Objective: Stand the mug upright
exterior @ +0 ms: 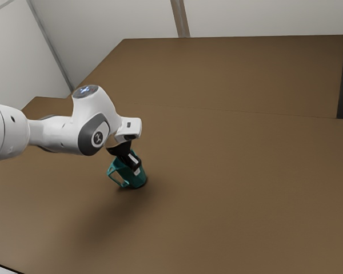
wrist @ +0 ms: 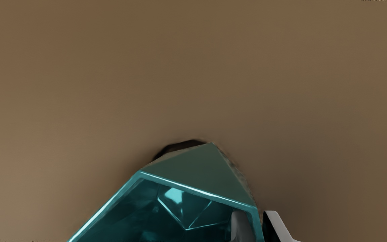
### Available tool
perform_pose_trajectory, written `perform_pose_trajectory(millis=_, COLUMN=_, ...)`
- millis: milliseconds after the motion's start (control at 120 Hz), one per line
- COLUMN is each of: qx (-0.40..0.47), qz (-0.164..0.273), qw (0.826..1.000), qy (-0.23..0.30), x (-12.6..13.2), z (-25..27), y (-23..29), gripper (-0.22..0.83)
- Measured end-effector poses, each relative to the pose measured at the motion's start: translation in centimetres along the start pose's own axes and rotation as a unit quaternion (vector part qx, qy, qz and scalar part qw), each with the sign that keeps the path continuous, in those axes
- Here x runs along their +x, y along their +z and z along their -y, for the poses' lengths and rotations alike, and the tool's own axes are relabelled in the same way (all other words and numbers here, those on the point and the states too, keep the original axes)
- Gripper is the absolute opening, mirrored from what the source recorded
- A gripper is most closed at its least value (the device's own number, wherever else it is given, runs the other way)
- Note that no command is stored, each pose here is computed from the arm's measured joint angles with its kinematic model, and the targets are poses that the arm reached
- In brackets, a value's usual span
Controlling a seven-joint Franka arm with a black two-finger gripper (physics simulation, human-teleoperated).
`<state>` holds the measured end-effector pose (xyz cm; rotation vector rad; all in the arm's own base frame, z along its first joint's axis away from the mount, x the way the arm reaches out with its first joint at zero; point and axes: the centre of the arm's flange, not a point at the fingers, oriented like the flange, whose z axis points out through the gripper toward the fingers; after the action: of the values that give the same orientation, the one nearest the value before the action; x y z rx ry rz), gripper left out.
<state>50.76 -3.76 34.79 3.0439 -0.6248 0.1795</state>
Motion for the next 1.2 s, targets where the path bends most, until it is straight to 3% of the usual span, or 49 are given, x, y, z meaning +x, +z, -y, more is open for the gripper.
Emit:
perform_pose_trajectory(millis=175, qx=0.004, qz=-0.005, qw=1.000, qy=-0.011, x=0.2, z=-0.4, y=-0.5, gripper=0.32)
perform_pose_trajectory(millis=375, qx=0.019, qz=-0.014, qw=1.000, qy=-0.008, x=0.6, z=-1.9, y=-2.2, gripper=0.50)
perform_pose_trajectory(millis=608, qx=0.031, qz=-0.014, qw=0.999, qy=-0.014, x=1.4, z=-2.4, y=-5.3, gripper=0.58)
perform_pose_trajectory(millis=950, qx=0.008, qz=-0.024, qw=0.999, qy=-0.039, x=7.4, z=-0.9, y=-18.5, gripper=0.61)
perform_pose_trajectory(millis=1200, qx=-0.004, qz=-0.004, qw=0.998, qy=-0.055, x=9.1, z=0.1, y=-24.9, gripper=0.61)
